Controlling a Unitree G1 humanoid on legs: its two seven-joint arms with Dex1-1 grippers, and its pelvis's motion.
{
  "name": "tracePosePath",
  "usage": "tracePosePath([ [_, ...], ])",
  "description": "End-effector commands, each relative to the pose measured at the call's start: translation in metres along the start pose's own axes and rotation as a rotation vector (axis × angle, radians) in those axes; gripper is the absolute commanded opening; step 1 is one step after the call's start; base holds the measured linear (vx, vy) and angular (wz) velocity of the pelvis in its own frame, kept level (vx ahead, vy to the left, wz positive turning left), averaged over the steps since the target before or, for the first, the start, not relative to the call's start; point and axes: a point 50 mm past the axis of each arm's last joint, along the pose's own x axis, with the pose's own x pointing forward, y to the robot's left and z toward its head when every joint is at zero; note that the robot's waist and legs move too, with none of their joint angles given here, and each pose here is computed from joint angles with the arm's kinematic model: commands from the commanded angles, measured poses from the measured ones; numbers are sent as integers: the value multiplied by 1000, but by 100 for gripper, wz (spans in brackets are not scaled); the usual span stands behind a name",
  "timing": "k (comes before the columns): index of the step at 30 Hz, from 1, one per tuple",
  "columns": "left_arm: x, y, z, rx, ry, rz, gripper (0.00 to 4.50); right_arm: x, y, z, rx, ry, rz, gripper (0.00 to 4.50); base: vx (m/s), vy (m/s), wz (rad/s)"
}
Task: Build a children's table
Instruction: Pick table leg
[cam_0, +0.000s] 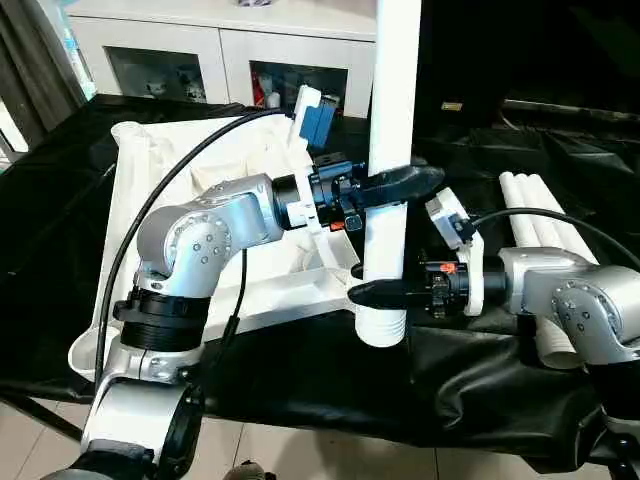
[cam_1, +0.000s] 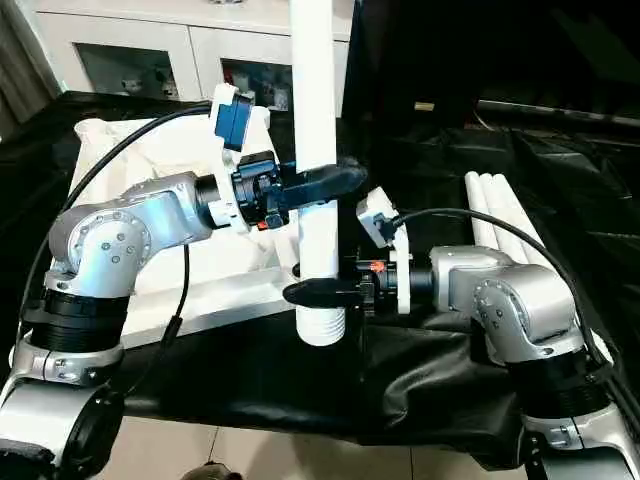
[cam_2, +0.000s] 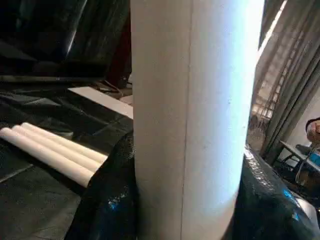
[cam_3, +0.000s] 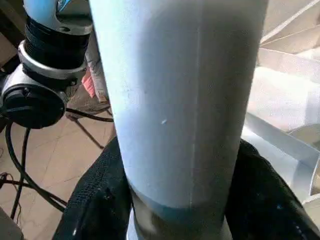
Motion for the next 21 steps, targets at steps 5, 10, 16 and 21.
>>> tracePosePath([
  [5, 0, 2, 7, 25, -44, 20, 288, 1, -3, 3, -13, -45, -49, 194, 0, 0, 0],
  [10, -11, 10, 32, 5, -353, 69, 296, 2, -10, 11, -16, -166, -133, 193, 0, 0, 0],
  [16, -36, 15, 48, -110, -665, 65, 296, 4, -20, 18, -23, -327, -272, 193, 0, 0, 0],
  [21, -52, 24, 27, 56, -401, 290, 296, 0, -34, 18, -46, -382, -476, 193, 0, 0, 0],
])
